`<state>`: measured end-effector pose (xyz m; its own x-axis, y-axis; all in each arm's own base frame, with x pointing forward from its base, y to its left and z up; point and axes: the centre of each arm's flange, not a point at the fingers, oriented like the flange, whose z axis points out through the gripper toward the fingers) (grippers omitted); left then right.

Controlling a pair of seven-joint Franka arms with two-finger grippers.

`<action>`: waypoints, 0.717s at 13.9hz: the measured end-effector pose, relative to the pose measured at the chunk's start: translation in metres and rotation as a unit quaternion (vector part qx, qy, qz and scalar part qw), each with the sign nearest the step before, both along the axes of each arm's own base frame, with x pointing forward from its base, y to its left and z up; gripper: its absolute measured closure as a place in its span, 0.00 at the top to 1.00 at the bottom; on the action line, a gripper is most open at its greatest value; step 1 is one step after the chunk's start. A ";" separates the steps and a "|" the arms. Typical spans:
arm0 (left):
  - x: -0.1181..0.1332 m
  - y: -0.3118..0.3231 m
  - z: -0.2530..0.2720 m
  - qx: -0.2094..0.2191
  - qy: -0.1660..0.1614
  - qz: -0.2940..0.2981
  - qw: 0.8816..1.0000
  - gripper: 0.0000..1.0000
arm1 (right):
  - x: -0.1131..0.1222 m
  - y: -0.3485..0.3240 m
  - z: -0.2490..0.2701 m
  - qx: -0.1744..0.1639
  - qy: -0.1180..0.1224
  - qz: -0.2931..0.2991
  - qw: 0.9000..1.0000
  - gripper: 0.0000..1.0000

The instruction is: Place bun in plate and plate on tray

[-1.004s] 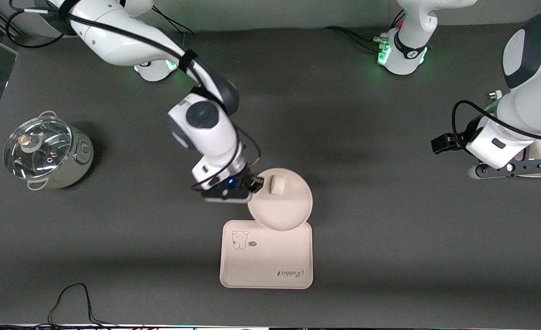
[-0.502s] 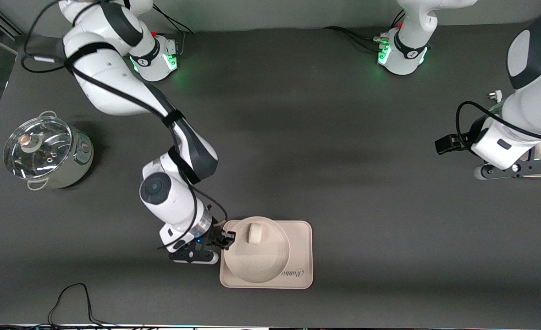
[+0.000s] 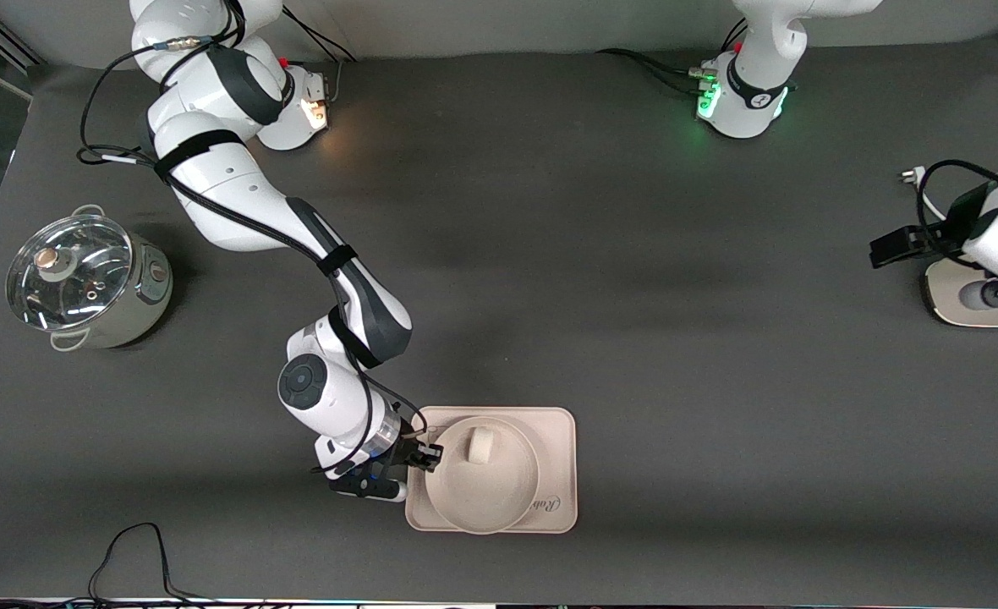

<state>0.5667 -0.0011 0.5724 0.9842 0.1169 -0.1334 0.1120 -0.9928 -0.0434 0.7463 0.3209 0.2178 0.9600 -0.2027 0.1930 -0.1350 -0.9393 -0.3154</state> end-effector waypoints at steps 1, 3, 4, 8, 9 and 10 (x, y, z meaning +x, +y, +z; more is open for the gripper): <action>-0.002 0.002 0.003 -0.001 -0.001 0.000 1.000 1.00 | 0.001 0.000 0.003 0.001 -0.002 -0.001 1.000 0.05; -0.002 0.000 0.004 -0.002 -0.002 -0.006 1.000 1.00 | 0.003 -0.001 0.005 0.002 -0.005 -0.002 1.000 0.23; -0.002 -0.001 0.004 -0.002 -0.001 -0.011 1.000 1.00 | 0.004 -0.003 0.007 0.001 -0.007 -0.002 1.000 0.33; -0.003 -0.003 0.000 -0.004 0.003 -0.018 1.000 1.00 | 0.011 -0.007 0.042 -0.007 -0.019 0.011 1.000 0.74; -0.003 -0.004 -0.001 -0.004 0.005 -0.020 1.000 1.00 | 0.009 -0.008 0.065 -0.019 -0.003 0.017 1.000 0.85; -0.003 -0.006 -0.002 -0.004 0.006 -0.021 1.000 1.00 | 0.005 -0.013 0.091 -0.038 0.018 0.021 0.999 0.94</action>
<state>0.5636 -0.0067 0.5700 0.9865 0.0744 -0.1460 0.0699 -0.9969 -0.0356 0.7517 0.3079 0.3086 0.9740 -0.1473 0.1721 -0.1039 -0.9656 -0.2384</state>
